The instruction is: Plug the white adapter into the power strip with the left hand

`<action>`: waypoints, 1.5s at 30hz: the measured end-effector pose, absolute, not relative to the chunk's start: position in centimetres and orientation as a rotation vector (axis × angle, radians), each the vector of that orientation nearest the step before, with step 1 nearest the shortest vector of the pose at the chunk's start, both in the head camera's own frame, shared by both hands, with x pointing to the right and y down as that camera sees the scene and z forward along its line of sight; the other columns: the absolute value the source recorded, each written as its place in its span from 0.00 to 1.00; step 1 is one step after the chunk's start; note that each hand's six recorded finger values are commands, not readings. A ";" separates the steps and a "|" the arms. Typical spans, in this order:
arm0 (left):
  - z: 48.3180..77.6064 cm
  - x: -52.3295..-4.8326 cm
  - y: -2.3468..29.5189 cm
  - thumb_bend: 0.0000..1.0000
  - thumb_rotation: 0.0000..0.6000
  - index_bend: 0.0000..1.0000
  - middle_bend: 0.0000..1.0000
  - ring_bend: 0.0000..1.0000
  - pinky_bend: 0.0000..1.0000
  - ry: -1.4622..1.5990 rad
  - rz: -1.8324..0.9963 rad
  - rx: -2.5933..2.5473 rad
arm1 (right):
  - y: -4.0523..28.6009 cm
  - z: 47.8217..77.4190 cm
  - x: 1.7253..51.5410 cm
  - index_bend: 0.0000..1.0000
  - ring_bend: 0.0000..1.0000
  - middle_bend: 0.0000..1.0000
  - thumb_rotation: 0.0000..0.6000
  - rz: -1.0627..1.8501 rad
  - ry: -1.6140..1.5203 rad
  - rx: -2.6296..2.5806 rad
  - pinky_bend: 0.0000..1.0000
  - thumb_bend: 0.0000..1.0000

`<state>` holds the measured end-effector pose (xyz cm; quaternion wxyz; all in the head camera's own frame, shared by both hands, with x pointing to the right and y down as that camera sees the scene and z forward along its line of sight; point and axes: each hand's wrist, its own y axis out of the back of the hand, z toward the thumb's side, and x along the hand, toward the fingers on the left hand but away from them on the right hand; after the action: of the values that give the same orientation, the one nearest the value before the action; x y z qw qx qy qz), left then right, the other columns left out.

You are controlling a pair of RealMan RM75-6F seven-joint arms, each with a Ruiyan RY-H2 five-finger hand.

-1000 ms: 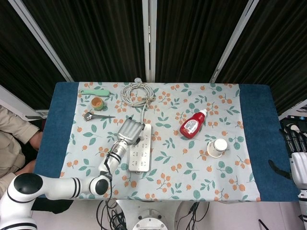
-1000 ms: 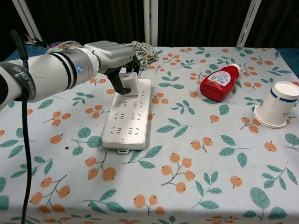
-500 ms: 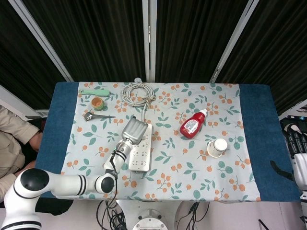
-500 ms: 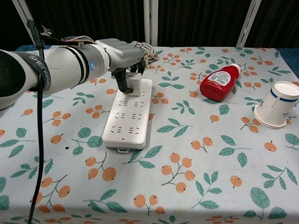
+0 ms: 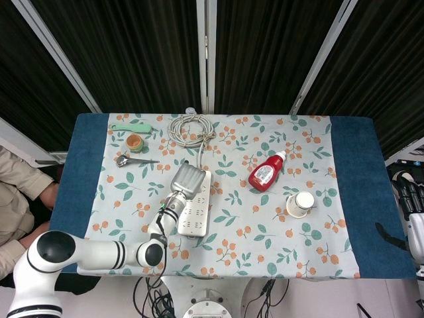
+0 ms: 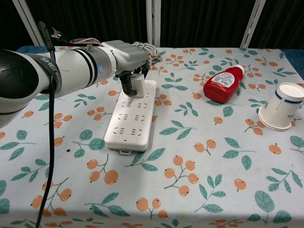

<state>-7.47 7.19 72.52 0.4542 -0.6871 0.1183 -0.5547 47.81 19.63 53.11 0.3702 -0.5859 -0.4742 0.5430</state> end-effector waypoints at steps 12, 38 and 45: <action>73.0 -7.4 7.8 0.45 1.00 0.82 0.95 0.77 0.30 0.291 -1.367 -1.700 | 19.7 53.1 47.8 0.00 0.00 0.00 1.00 1.395 -1.218 -1.501 0.00 0.16; 72.2 -7.9 7.6 0.11 1.00 0.39 0.54 0.48 0.29 0.365 -1.330 -1.705 | 19.7 53.1 47.6 0.00 0.00 0.00 1.00 1.391 -1.217 -1.500 0.00 0.16; 72.3 -8.0 7.5 0.11 1.00 0.28 0.42 0.34 0.25 0.367 -1.342 -1.712 | 19.7 53.0 47.7 0.00 0.00 0.00 1.00 1.391 -1.220 -1.498 0.00 0.16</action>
<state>-8.00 7.55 72.26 0.4509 -0.6926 0.1486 -0.5431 47.71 19.65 53.01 0.3713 -0.5843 -0.4757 0.5426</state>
